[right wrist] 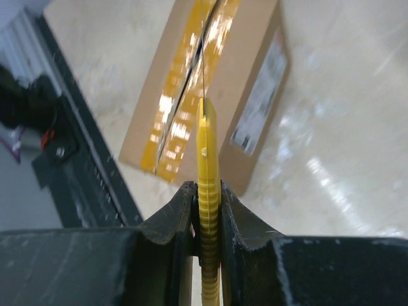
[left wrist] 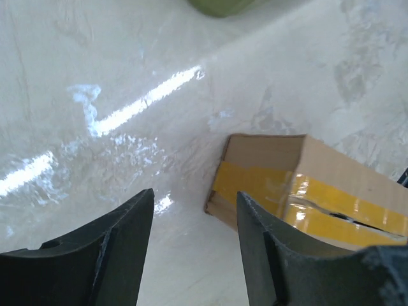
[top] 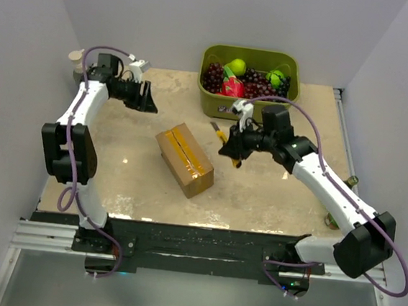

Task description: Unpack the express box

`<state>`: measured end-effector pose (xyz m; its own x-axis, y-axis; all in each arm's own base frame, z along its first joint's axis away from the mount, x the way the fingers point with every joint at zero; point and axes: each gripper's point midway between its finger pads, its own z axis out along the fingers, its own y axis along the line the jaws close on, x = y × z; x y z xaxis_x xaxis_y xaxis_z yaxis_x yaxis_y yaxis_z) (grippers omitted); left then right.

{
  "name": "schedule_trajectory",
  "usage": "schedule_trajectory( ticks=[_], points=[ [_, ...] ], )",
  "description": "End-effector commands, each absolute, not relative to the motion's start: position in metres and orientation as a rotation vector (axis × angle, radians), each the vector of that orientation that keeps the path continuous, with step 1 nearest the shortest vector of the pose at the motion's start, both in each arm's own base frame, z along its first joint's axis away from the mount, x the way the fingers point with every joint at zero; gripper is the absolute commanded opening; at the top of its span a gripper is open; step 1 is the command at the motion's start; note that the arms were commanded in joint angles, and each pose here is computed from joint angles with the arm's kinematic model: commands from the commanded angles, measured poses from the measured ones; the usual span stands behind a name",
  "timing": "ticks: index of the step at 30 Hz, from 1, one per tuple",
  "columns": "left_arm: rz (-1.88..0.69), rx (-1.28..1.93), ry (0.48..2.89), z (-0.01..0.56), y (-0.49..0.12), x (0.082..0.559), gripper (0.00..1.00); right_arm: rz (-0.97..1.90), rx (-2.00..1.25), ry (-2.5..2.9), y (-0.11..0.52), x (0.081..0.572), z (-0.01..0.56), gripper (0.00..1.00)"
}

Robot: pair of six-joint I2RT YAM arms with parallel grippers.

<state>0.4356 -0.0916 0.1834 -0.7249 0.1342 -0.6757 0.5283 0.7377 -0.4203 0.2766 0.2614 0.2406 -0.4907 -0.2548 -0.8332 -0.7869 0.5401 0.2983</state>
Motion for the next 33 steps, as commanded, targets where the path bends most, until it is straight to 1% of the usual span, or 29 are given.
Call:
schedule_trajectory(
  ticks=[1, 3, 8, 12, 17, 21, 24, 31, 32, 33],
  points=[
    [-0.846, 0.366, 2.364, 0.145, -0.099, 0.432, 0.59, 1.034, -0.992, 2.122, 0.261, 0.224, 0.196, 0.00],
    [-0.894, 0.357, 2.404, 0.128, -0.105, 0.414, 0.59, 1.049, -0.982, 2.150, 0.262, 0.218, 0.183, 0.00],
    [-0.988, 0.358, 2.424, 0.119, -0.115, 0.380, 0.60, 1.123, -0.872, 2.219, 0.279, 0.219, 0.165, 0.00],
    [-1.055, 0.370, 2.449, 0.113, -0.124, 0.347, 0.61, 1.115, -0.818, 2.187, 0.292, 0.241, 0.166, 0.00],
    [-1.133, 0.498, 2.440, 0.118, -0.155, 0.310, 0.63, 1.040, -0.769, 2.167, 0.305, 0.279, 0.166, 0.00],
    [-1.102, 0.492, 2.470, 0.115, -0.153, 0.291, 0.64, 0.958, -0.767, 2.116, 0.311, 0.312, 0.180, 0.00],
    [-1.047, 0.508, 2.495, 0.113, -0.146, 0.284, 0.65, 0.921, -0.765, 2.122, 0.306, 0.320, 0.179, 0.00],
    [-1.026, 0.530, 2.525, 0.115, -0.141, 0.263, 0.67, 0.865, -0.719, 2.110, 0.289, 0.336, 0.185, 0.00],
    [-1.010, 0.529, 2.533, 0.114, -0.138, 0.263, 0.67, 0.866, -0.726, 2.108, 0.288, 0.336, 0.186, 0.00],
    [-0.937, 0.536, 2.543, 0.112, -0.130, 0.266, 0.68, 0.869, -0.733, 2.098, 0.289, 0.335, 0.188, 0.00]
  ],
)
